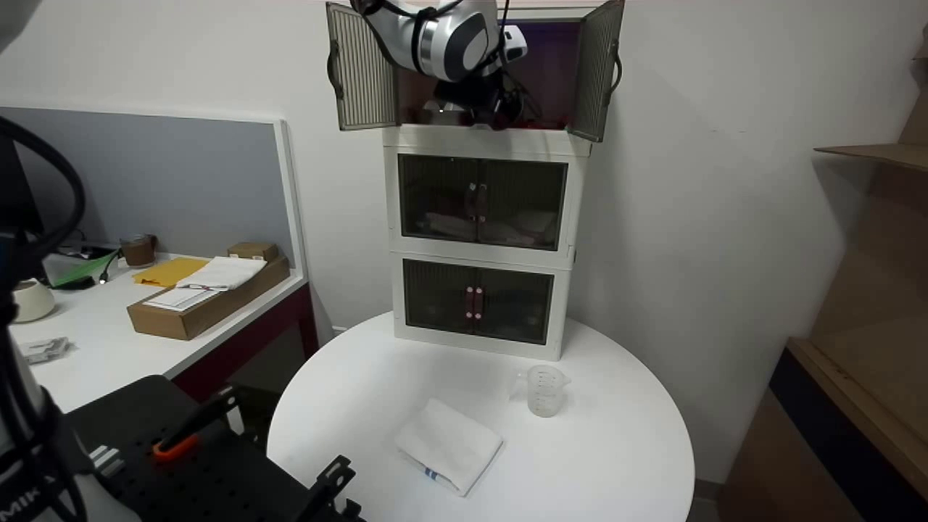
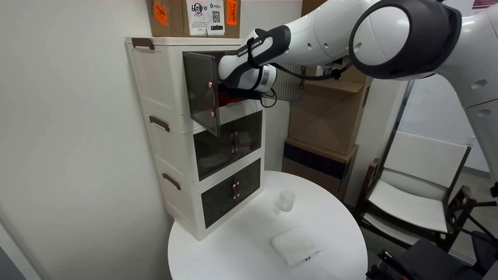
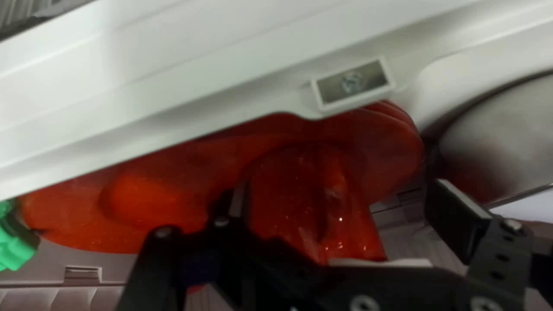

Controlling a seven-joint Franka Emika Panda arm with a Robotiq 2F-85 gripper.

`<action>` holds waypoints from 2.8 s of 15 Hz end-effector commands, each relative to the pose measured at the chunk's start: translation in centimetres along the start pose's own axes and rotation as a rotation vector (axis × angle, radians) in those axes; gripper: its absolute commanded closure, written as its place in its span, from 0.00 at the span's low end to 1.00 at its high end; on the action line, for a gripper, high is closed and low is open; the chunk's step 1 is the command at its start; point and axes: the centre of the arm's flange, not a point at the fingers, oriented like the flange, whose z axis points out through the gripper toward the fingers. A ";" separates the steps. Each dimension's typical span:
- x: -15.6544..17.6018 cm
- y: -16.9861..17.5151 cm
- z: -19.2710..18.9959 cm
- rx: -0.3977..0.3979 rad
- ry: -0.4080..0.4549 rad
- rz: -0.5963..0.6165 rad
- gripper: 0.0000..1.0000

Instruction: Shift the red cup to the table

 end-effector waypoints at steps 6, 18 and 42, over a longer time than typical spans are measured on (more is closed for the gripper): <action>2.8 -0.4 2.4 0.003 -0.007 -0.027 0.08; 3.3 -1.2 2.8 0.016 -0.017 -0.030 1.00; -0.1 -1.2 -4.9 -0.025 0.048 -0.017 0.96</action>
